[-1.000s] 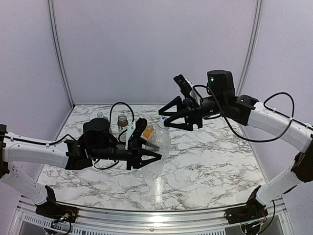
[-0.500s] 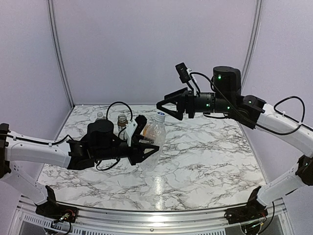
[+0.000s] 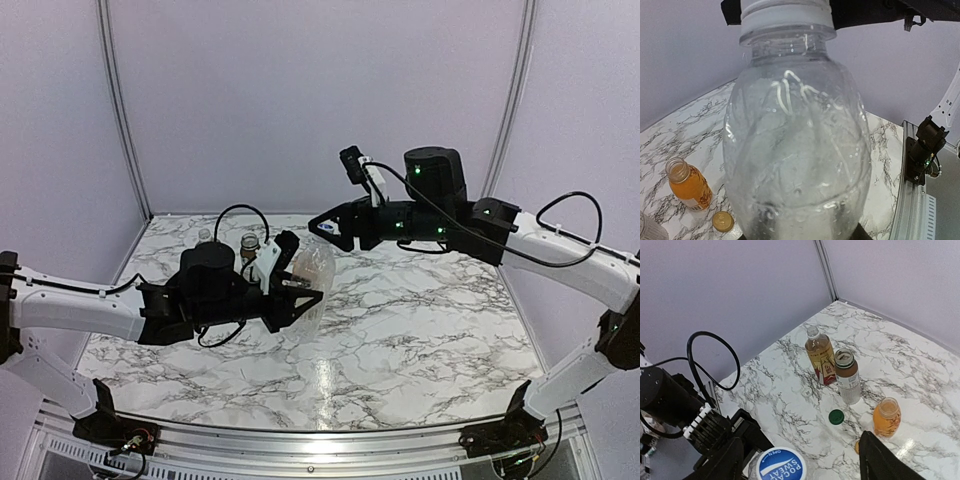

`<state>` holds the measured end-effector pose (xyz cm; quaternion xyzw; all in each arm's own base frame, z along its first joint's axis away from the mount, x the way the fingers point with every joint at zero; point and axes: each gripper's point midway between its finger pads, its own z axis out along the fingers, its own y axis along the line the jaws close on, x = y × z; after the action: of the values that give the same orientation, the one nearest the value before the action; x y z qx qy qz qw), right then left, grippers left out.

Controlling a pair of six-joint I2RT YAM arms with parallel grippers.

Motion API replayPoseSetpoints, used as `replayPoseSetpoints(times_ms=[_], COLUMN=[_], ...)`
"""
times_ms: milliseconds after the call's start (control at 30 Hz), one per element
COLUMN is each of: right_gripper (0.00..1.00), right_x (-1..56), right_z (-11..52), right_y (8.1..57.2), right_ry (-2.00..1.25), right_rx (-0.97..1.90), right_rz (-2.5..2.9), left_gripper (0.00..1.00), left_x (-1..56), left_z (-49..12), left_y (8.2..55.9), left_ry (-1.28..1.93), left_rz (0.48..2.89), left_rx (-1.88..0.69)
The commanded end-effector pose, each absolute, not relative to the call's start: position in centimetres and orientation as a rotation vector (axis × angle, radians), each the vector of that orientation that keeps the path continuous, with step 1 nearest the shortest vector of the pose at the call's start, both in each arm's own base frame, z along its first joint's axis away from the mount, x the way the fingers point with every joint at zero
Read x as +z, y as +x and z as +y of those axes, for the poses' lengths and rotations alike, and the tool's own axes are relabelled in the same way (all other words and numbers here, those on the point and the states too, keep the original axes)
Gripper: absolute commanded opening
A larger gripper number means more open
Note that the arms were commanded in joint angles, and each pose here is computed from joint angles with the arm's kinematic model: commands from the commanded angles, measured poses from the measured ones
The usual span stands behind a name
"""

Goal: Unscrew the bottle caps
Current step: Unscrew the bottle cap from the plastic bottle.

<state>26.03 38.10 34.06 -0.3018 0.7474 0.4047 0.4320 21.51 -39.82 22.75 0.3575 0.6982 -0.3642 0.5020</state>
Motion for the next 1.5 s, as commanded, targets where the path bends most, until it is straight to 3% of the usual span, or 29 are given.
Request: replayPoseSetpoints(times_ms=[0,167,567,700,867,1100,1467], right_gripper=[0.65,0.52,0.35,0.23,0.0,0.0,0.0], right_x=[35.5,35.1,34.8,35.0,35.6,36.8,38.4], right_z=[38.7,39.0,39.6,39.5,39.3,38.0,37.4], right_y=[25.8,25.6,25.0,24.8,24.2,23.6,17.3], right_ry=[-0.746,-0.76,-0.786,-0.79,-0.812,-0.868,-1.323], right_rx=[1.04,1.064,1.117,1.127,1.141,1.091,1.235], right_rz=[1.836,1.84,1.839,1.83,1.789,1.709,1.312], left_gripper=[0.21,0.21,0.21,0.21,0.21,0.24,0.22], left_x=[23.7,23.7,23.7,23.6,24.0,25.3,27.7], left_z=[-40.1,-40.1,-39.9,-39.8,-39.3,-39.4,-40.3], left_y=[21.9,21.9,22.0,21.9,22.4,20.5,12.8], left_ry=[0.856,0.856,0.851,0.851,0.814,0.899,1.235], left_rz=[1.667,1.669,1.67,1.673,1.673,1.609,1.408], left_rx=[-0.857,-0.852,-0.847,-0.847,-0.818,-0.902,-1.308])
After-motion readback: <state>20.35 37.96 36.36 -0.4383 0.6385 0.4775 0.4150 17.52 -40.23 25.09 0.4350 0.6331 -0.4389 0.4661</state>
